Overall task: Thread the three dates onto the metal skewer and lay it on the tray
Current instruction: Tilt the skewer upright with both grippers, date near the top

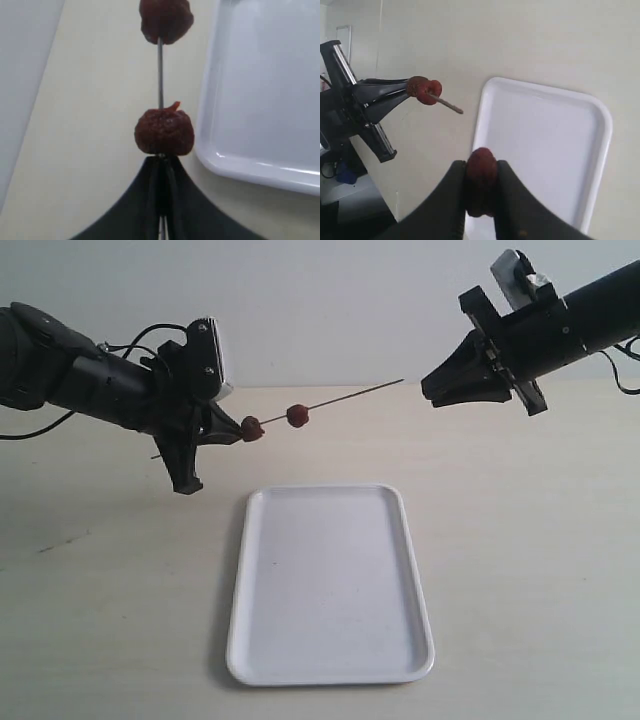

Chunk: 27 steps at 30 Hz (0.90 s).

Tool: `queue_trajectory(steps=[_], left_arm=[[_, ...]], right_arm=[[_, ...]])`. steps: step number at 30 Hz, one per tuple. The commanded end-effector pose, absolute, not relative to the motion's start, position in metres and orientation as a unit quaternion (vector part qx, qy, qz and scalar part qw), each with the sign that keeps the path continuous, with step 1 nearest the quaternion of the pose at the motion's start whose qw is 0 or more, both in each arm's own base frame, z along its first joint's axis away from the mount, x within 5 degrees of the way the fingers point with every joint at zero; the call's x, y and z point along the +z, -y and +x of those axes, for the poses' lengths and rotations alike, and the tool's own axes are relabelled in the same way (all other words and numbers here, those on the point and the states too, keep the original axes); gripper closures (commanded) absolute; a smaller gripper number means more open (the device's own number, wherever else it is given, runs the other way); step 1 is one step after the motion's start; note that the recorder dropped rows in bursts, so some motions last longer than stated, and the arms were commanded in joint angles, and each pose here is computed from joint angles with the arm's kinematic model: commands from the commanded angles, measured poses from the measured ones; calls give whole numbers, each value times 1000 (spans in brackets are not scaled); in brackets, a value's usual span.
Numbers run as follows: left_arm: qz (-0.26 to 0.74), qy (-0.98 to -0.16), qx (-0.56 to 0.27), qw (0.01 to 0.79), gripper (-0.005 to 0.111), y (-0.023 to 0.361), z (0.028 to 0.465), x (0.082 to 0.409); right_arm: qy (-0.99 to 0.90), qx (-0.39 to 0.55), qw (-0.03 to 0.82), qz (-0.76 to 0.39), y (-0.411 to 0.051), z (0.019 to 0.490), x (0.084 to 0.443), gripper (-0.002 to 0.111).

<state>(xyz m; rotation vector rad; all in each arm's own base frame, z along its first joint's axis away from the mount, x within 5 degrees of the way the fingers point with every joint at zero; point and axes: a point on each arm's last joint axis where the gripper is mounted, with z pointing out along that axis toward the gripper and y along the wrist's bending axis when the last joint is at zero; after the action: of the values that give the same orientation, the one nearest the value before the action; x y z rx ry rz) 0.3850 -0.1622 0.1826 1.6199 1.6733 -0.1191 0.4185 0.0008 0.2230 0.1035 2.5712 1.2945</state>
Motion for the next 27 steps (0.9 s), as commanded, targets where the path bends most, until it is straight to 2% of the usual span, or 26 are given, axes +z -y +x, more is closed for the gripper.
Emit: queue_trajectory(steps=[1, 7, 12, 18, 22, 27], left_arm=[[619, -665, -92, 407, 107, 168, 382, 190], [577, -700, -126, 401, 107, 169, 381, 191], [482, -768, -178, 382, 107, 169, 381, 191], [397, -809, -284, 327, 107, 179, 370, 193], [296, -845, -347, 281, 107, 182, 367, 195], [285, -843, -392, 234, 107, 186, 358, 196]], right_arm=[[-865, 474, 162, 24, -5, 422, 233, 96], [-861, 462, 208, 25, -2, 429, 234, 96], [-858, 426, 282, 49, 1, 443, 235, 96], [-851, 371, 367, 59, -28, 460, 237, 96], [-852, 311, 418, 49, -54, 468, 237, 96], [-840, 284, 460, 53, -72, 472, 241, 96]])
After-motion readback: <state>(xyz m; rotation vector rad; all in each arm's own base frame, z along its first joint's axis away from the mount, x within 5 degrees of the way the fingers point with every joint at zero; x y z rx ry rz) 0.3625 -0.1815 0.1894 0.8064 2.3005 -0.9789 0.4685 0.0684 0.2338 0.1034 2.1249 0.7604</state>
